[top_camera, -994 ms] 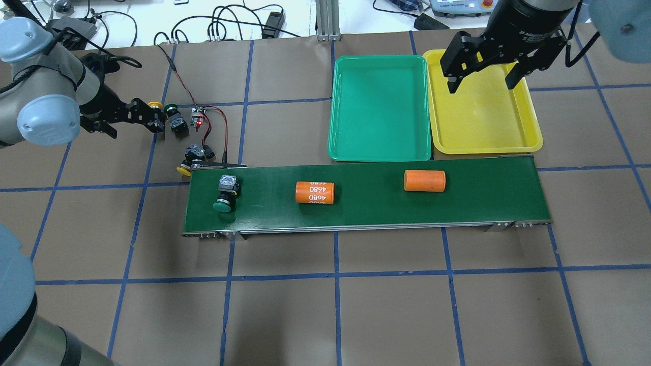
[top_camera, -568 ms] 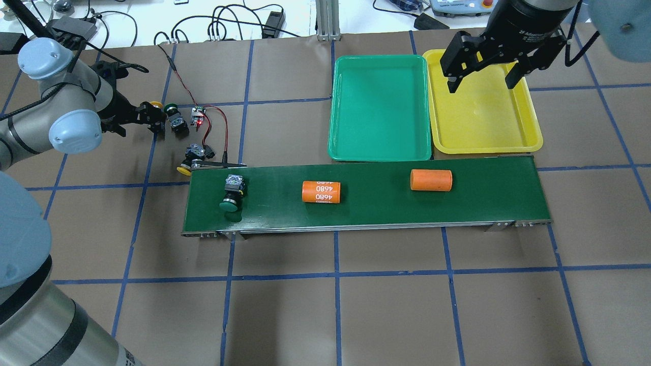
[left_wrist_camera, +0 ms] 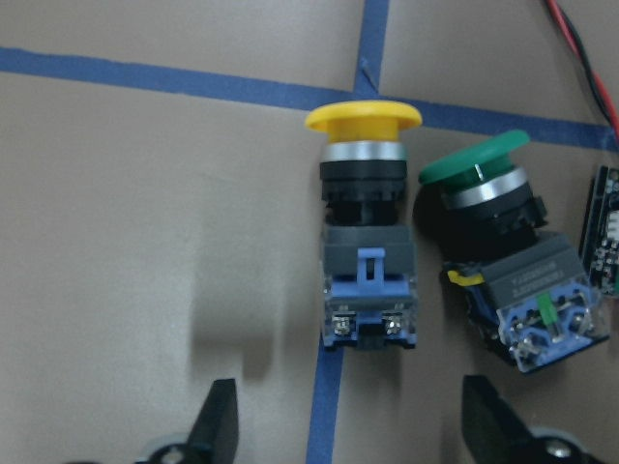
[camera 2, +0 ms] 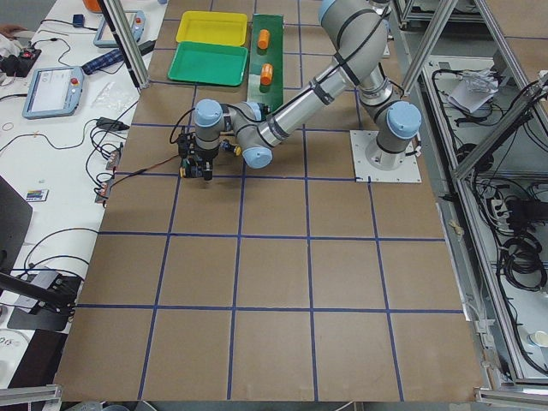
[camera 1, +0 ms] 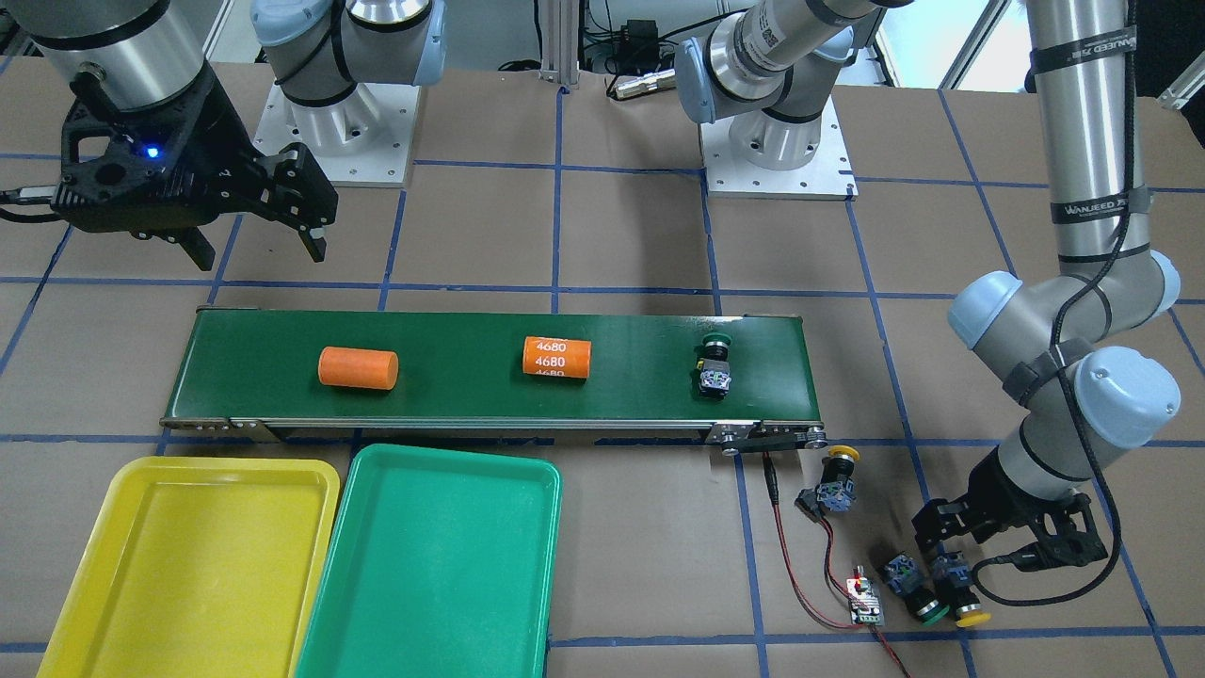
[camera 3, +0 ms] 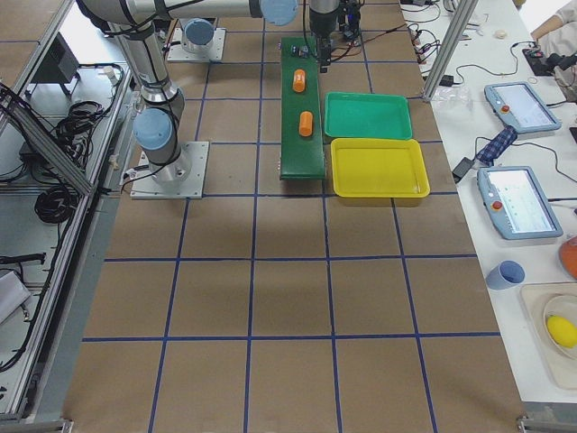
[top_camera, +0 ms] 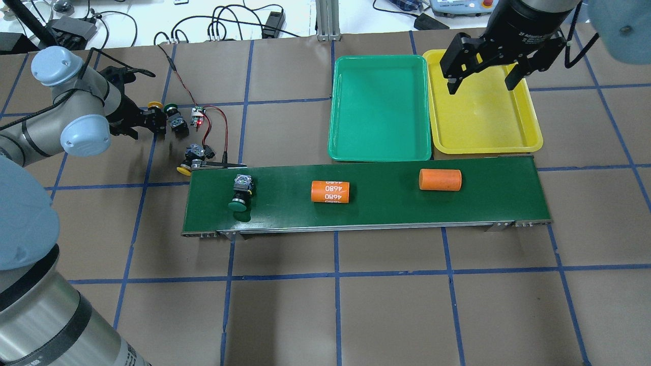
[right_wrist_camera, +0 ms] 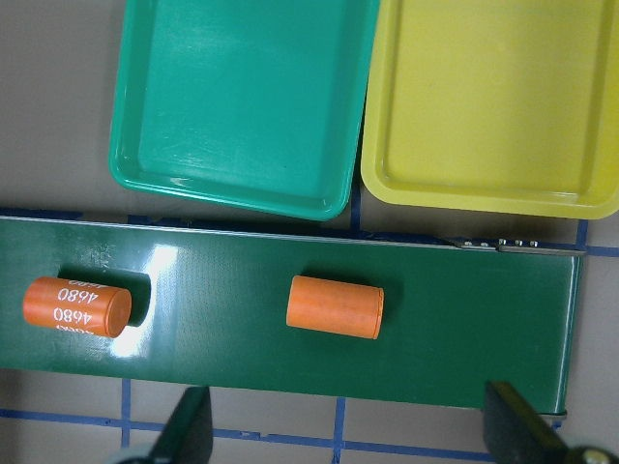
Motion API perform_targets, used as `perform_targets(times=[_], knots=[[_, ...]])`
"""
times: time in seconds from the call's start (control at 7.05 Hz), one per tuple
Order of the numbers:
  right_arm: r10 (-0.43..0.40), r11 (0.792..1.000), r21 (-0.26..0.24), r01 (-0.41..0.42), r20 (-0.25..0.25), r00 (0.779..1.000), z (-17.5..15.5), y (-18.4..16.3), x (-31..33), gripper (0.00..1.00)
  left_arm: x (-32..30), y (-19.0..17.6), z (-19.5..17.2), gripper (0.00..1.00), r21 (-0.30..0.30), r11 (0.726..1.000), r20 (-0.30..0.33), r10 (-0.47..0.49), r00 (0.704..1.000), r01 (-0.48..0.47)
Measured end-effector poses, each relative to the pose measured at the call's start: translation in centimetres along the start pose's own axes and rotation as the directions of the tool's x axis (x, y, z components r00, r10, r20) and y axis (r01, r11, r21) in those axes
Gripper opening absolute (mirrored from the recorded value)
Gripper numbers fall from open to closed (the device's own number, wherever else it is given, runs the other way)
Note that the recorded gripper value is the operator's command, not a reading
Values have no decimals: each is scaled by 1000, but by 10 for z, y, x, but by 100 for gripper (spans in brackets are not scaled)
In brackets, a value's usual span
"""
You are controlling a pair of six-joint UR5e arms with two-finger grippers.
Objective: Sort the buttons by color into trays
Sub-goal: 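Grasp the yellow-capped button with the left gripper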
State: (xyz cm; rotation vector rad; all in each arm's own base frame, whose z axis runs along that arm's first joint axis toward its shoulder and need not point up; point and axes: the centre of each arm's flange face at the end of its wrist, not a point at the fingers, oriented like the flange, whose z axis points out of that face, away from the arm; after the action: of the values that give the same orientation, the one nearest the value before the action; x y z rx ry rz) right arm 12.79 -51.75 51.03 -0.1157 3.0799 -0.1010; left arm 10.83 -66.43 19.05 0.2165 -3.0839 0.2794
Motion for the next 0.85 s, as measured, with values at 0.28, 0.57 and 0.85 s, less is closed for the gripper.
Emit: perform_targets(times=[0.28,0.57,0.85], knots=[[0,1000,1,0,1,1000,0,0,0,100,0,-9,-1,71,15,1000,-1,1,1000,-1],[0,1000,1,0,1,1000,0,0,0,100,0,-11,1,64,14,1000,-3,1,1000,-1],[0,1000,0,0,2,1000,2,1,0,100,0,-11,4,58,11,1000,-6,1,1000,-1]])
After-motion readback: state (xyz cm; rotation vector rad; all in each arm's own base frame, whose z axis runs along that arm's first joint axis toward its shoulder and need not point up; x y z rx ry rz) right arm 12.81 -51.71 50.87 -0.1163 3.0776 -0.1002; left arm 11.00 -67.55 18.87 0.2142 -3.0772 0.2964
